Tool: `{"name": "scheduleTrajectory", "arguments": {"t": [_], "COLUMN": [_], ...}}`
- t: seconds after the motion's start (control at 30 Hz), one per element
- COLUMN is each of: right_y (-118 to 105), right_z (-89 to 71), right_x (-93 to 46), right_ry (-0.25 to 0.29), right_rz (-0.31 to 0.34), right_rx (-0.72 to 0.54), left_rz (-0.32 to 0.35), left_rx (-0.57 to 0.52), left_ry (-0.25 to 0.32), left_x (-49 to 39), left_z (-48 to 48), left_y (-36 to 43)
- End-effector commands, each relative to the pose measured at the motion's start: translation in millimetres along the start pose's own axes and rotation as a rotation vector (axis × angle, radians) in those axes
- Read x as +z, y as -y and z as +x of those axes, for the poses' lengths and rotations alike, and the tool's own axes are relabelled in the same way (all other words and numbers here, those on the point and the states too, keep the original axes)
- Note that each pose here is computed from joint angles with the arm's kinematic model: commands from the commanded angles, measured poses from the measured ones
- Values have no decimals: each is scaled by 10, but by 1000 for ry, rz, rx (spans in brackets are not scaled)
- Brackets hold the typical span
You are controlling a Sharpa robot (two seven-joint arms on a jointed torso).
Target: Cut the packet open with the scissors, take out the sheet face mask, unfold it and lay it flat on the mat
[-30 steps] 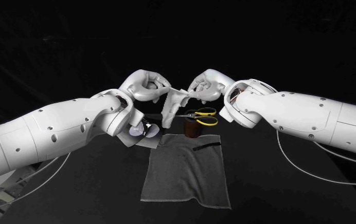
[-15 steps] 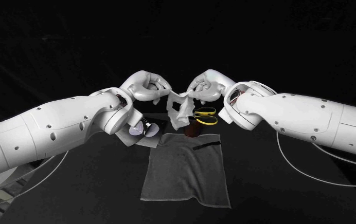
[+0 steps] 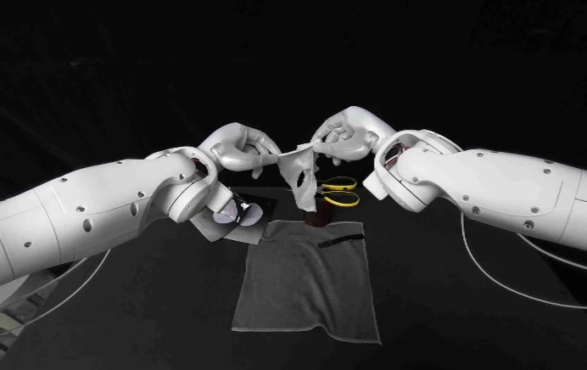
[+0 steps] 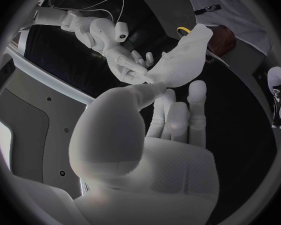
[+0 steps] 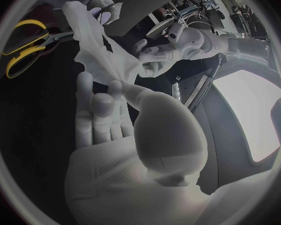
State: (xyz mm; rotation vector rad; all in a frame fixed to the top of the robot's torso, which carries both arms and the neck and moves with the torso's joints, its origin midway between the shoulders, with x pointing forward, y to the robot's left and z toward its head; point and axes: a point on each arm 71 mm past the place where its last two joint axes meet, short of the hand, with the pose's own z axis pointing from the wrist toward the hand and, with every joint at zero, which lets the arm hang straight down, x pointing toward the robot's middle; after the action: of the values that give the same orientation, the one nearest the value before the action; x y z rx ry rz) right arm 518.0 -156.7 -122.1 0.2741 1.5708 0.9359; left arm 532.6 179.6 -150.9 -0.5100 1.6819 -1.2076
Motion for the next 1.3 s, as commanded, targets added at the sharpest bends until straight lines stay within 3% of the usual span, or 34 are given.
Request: {"name": "scheduleTrajectory", "arguments": {"t": [0.03, 0.43, 0.67, 1.1, 1.3], "right_y": [-47, -136, -188, -291, -333], "right_z": [1, -4, 23, -19, -48], "right_x": [-11, 33, 28, 22, 21], "right_ry": [-25, -27, -30, -13, -4], "right_rz": [-21, -32, -45, -66, -74], "right_rx": [0, -21, -20, -17, -13], "left_rz": [-17, 23, 25, -13, -34], "left_rx": [-16, -140, -231, -434, -473], "left_ry": [28, -43, -75, -154, -174], "left_x": [10, 32, 40, 50, 49], "left_z": [-11, 125, 153, 274, 300], "left_y": [-18, 0, -5, -100, -140]}}
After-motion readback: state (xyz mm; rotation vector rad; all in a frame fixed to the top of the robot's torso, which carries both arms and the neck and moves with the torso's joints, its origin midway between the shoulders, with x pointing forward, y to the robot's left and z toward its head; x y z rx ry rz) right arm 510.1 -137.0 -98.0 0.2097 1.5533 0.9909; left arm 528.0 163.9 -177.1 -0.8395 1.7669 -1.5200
